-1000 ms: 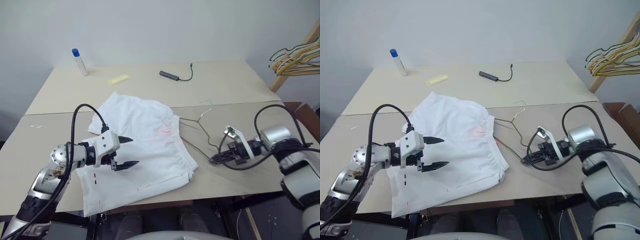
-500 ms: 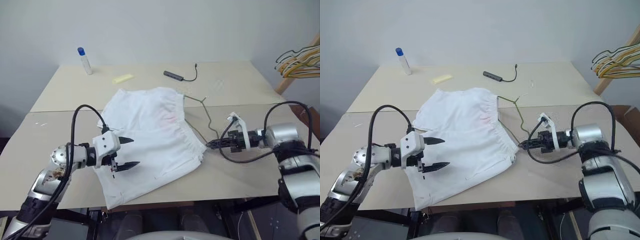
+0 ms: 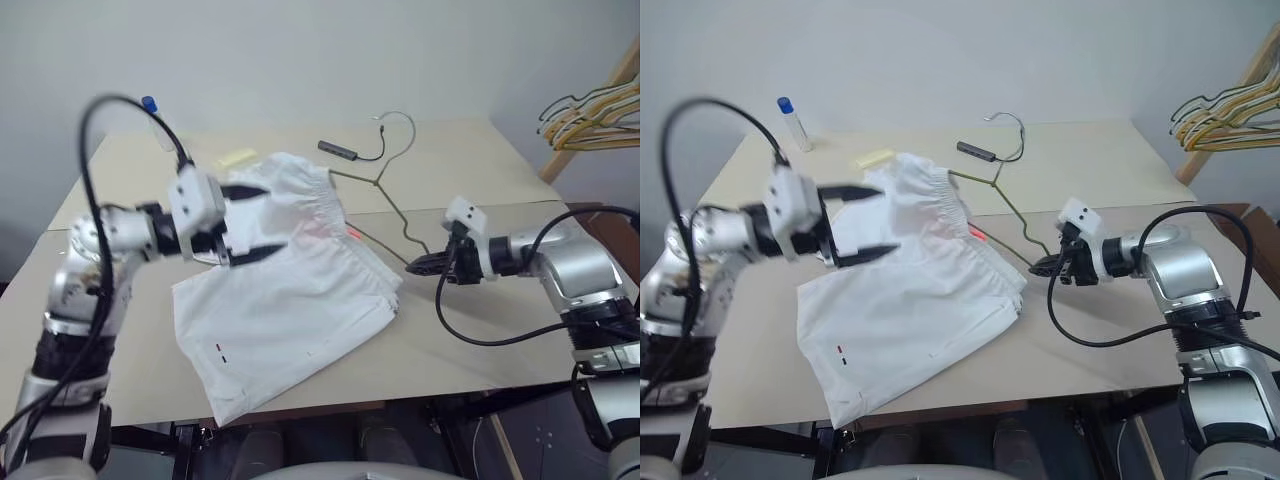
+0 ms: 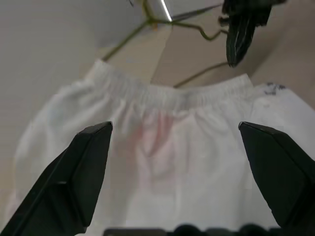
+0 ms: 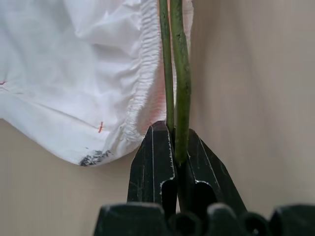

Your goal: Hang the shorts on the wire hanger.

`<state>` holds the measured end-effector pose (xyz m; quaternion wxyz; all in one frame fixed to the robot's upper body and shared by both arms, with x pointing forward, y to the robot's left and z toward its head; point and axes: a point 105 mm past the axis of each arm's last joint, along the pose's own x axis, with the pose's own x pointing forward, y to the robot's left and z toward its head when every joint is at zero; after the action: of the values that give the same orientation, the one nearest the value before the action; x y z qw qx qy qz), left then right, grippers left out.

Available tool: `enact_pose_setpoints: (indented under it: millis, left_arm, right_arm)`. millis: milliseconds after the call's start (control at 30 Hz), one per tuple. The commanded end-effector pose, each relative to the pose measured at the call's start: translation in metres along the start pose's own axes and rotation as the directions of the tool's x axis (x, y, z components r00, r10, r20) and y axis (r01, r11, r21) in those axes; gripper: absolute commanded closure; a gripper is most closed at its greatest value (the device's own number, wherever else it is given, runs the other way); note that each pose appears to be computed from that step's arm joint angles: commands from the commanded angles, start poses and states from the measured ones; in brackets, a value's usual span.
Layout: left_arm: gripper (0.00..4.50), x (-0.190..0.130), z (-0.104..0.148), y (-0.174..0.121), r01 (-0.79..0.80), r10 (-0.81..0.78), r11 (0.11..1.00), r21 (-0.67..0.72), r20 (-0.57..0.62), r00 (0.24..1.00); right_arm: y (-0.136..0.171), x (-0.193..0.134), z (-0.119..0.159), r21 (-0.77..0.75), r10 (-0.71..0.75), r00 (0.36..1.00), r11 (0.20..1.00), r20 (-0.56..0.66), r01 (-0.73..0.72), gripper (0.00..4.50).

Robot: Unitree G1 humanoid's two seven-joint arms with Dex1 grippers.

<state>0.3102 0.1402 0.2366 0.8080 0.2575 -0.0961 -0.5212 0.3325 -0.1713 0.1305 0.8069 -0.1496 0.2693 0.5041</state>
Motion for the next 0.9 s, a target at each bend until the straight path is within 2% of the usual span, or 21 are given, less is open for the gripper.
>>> enact_pose_setpoints:
  millis: [33, 133, 233, 400, 633, 767, 867, 900]
  left_arm:
    - [0.04, -0.014, 0.032, 0.022, -0.033, 0.03, 0.997, 0.069, 0.055, 0.998]
    - [0.04, -0.02, 0.033, 0.034, -0.05, 0.05, 0.991, 0.125, -0.002, 0.999]
    - [0.04, -0.027, 0.023, 0.041, -0.024, 0.032, 0.993, 0.119, -0.07, 0.997]
    - [0.04, -0.031, 0.007, 0.033, 0.084, -0.072, 0.993, 0.085, -0.139, 0.988]
    - [0.04, -0.033, -0.02, 0.019, 0.229, -0.232, 0.973, -0.037, -0.199, 0.952]
    - [0.04, -0.031, -0.033, 0.016, 0.257, -0.266, 0.964, -0.07, -0.222, 0.938]
    - [0.62, -0.027, -0.038, 0.014, 0.266, -0.285, 0.957, -0.115, -0.209, 0.935]
    - [0.94, -0.026, -0.04, 0.014, 0.267, -0.287, 0.957, -0.115, -0.213, 0.934]
  right_arm:
    - [0.006, -0.003, 0.027, -0.152, -0.004, 1.0, 0.988, 0.03, 0.009, 4.5]
    - [0.012, 0.001, 0.036, -0.207, 0.016, 0.999, 0.978, 0.035, -0.008, 4.5]
    - [0.022, 0.009, 0.041, -0.278, 0.046, 0.999, 0.96, 0.017, -0.039, 4.5]
    - [0.026, 0.017, 0.042, -0.354, 0.052, 0.998, 0.933, -0.024, -0.057, 4.5]
    - [0.029, 0.023, 0.043, -0.428, 0.057, 0.996, 0.9, -0.067, -0.08, 4.5]
    - [0.034, 0.025, 0.046, -0.421, 0.078, 0.995, 0.902, -0.061, -0.097, 4.5]
    - [0.038, 0.025, 0.045, -0.444, 0.082, 0.994, 0.89, -0.077, -0.108, 4.5]
    - [0.04, 0.025, 0.044, -0.445, 0.084, 0.993, 0.888, -0.078, -0.111, 4.5]
